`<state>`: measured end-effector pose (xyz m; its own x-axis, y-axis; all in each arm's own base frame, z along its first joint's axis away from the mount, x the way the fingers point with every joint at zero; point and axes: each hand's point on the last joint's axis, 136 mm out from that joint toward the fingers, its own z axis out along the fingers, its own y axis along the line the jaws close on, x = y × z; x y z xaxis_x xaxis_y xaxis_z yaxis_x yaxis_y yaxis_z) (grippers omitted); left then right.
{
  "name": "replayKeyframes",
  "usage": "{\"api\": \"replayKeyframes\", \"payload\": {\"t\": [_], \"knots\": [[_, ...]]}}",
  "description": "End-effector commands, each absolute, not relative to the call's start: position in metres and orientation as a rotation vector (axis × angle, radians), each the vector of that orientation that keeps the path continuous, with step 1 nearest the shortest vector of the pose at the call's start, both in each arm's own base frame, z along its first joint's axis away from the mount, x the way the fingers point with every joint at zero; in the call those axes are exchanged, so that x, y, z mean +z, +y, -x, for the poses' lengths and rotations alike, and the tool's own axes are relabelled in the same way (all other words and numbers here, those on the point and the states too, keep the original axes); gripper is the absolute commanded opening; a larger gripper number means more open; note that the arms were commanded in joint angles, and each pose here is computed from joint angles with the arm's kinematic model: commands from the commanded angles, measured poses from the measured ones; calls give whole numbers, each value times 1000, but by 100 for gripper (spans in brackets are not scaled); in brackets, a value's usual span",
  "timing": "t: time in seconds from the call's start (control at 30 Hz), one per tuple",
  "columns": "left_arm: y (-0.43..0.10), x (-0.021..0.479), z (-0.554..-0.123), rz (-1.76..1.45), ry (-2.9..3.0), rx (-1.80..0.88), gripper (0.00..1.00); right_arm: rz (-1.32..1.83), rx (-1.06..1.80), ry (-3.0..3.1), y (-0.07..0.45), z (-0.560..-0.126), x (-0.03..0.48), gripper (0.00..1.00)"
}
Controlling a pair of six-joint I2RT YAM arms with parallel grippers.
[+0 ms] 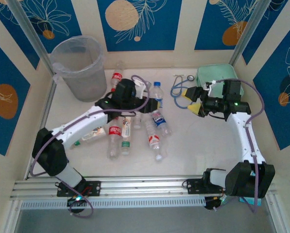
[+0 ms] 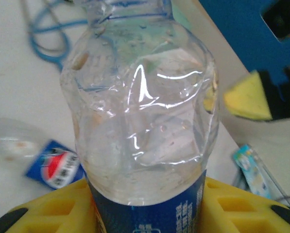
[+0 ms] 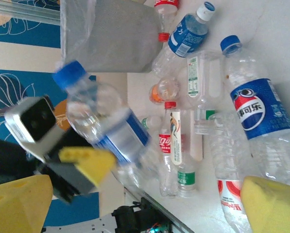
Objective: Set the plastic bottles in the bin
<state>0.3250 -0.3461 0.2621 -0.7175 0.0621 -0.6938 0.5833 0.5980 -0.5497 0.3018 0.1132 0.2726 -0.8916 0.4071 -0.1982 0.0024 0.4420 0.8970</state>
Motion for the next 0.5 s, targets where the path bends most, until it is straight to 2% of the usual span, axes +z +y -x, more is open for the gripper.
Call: {"api": "replayKeyframes", "payload": {"t": [0.0,0.13,0.2,0.33,0.47], "knots": [[-295,323,-349,-470,2073,-857,33,-389,1430,2400,114,-281,248,99],[-236,371,-384,-320,1992,-680,7,-362,1379,2422,116,-268,231,99],[-210,389,-399,-259,1961,-600,0,-366,1344,2422,119,-261,227,98],[-147,419,-437,-87,1891,-437,0,-340,1232,2489,123,-245,220,98],[-91,417,-484,73,1900,-327,0,-301,1130,2533,124,-236,215,98]]}}
